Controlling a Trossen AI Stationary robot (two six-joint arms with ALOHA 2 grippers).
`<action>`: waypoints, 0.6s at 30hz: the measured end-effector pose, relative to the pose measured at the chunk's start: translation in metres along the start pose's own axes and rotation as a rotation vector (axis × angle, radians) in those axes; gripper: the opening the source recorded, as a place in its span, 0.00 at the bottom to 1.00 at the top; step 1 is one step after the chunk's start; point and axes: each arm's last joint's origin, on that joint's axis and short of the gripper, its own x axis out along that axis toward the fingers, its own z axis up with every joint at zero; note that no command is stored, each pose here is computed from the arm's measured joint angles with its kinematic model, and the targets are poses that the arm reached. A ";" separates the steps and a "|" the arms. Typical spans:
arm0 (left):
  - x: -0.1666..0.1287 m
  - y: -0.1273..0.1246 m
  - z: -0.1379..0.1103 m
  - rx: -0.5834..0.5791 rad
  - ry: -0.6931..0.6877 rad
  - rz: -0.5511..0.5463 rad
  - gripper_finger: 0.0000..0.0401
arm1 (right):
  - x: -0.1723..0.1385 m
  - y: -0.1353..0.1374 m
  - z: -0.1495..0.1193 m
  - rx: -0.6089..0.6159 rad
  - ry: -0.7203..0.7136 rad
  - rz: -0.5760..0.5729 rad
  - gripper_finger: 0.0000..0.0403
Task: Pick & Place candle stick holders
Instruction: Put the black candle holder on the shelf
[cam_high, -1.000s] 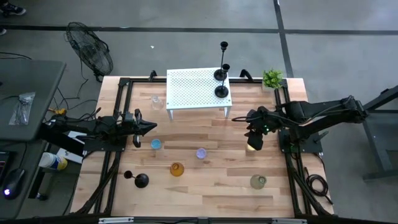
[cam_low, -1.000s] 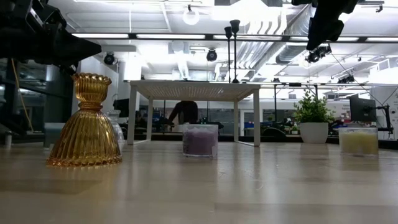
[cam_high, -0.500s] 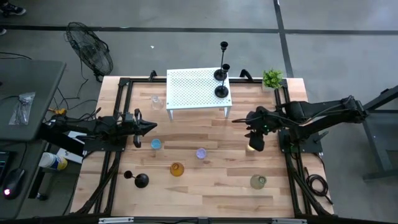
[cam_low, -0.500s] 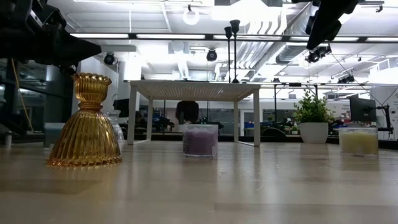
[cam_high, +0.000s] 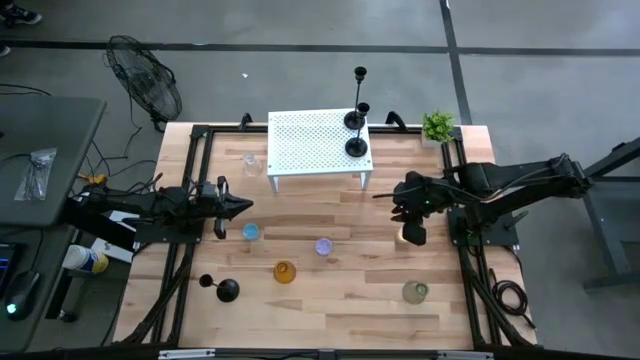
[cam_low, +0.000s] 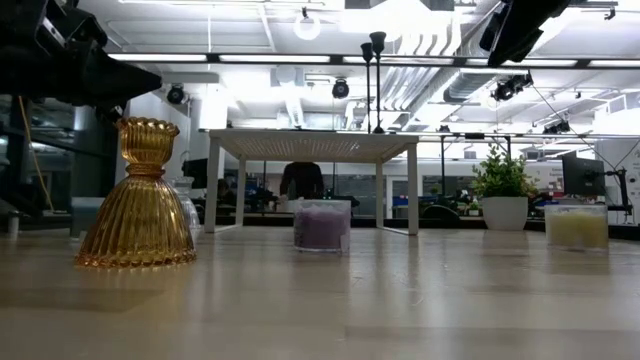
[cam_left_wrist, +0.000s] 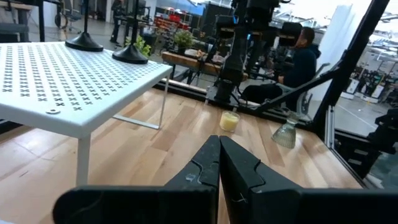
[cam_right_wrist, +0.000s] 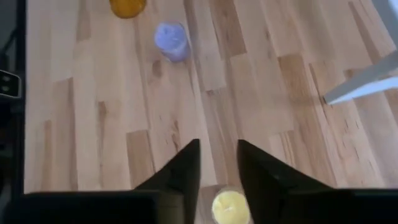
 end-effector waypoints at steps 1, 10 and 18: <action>0.000 0.000 0.000 0.000 0.003 -0.011 0.00 | 0.000 0.000 0.001 0.000 -0.005 0.008 0.17; -0.003 -0.003 0.005 0.056 0.072 -0.076 0.00 | 0.000 0.004 0.003 0.000 -0.004 0.119 0.08; -0.015 -0.006 0.033 0.105 0.145 -0.071 0.04 | -0.002 0.012 0.015 -0.011 -0.108 0.279 0.08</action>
